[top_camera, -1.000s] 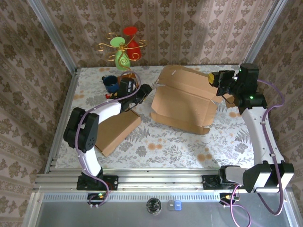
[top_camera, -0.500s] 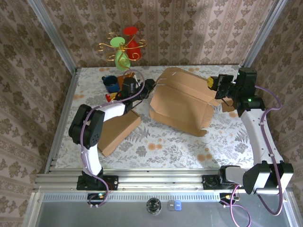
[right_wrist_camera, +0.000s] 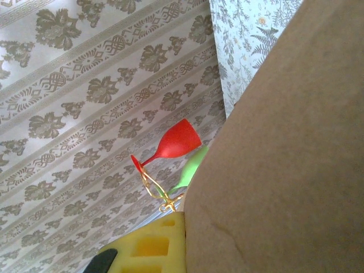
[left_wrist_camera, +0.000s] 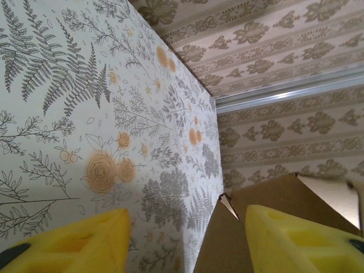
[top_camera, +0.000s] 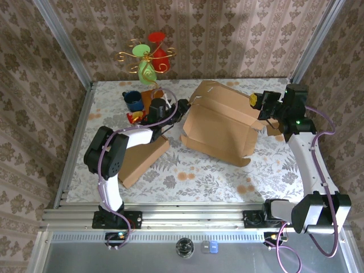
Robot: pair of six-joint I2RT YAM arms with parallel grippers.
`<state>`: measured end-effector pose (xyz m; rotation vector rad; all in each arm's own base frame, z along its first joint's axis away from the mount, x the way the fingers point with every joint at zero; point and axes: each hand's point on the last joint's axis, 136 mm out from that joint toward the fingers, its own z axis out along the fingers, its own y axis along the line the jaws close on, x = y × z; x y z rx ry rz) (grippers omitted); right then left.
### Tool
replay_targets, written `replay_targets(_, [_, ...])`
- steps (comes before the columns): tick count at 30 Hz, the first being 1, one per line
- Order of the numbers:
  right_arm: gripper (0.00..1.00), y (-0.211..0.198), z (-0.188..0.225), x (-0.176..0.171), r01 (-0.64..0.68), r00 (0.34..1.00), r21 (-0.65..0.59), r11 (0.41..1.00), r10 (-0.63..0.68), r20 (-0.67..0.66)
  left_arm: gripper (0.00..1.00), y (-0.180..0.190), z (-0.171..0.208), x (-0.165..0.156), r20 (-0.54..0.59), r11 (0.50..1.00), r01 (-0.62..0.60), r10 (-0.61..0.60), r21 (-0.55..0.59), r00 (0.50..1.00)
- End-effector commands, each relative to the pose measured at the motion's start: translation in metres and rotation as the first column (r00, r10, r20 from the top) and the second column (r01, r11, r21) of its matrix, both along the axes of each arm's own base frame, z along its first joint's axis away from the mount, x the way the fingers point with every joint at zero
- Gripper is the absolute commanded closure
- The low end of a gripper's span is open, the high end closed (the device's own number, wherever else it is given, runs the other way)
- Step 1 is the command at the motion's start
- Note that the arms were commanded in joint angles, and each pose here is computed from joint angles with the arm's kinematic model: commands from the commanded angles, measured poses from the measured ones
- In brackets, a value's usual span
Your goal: Fold the paper box
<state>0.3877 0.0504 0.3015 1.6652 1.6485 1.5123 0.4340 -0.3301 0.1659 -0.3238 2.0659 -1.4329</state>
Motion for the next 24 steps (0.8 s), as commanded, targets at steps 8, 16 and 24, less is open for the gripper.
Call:
replay_targets(8, [1.00,0.014,-0.001,0.000,-0.062,0.998,0.067,0.996,0.063,-0.009,0.31,-0.013,0.024,-0.035,0.142,0.977,0.153,-0.174,0.148,0.974])
replay_targets(16, [1.00,0.017,-0.006,-0.005,-0.082,0.996,0.075,0.994,0.084,-0.027,0.27,-0.005,0.012,-0.041,0.123,0.950,0.185,-0.220,0.252,0.968])
replay_targets(24, [1.00,0.016,-0.014,-0.001,-0.088,0.996,0.051,0.995,0.089,-0.025,0.27,-0.025,0.006,-0.058,0.111,0.887,0.277,-0.339,0.370,0.934])
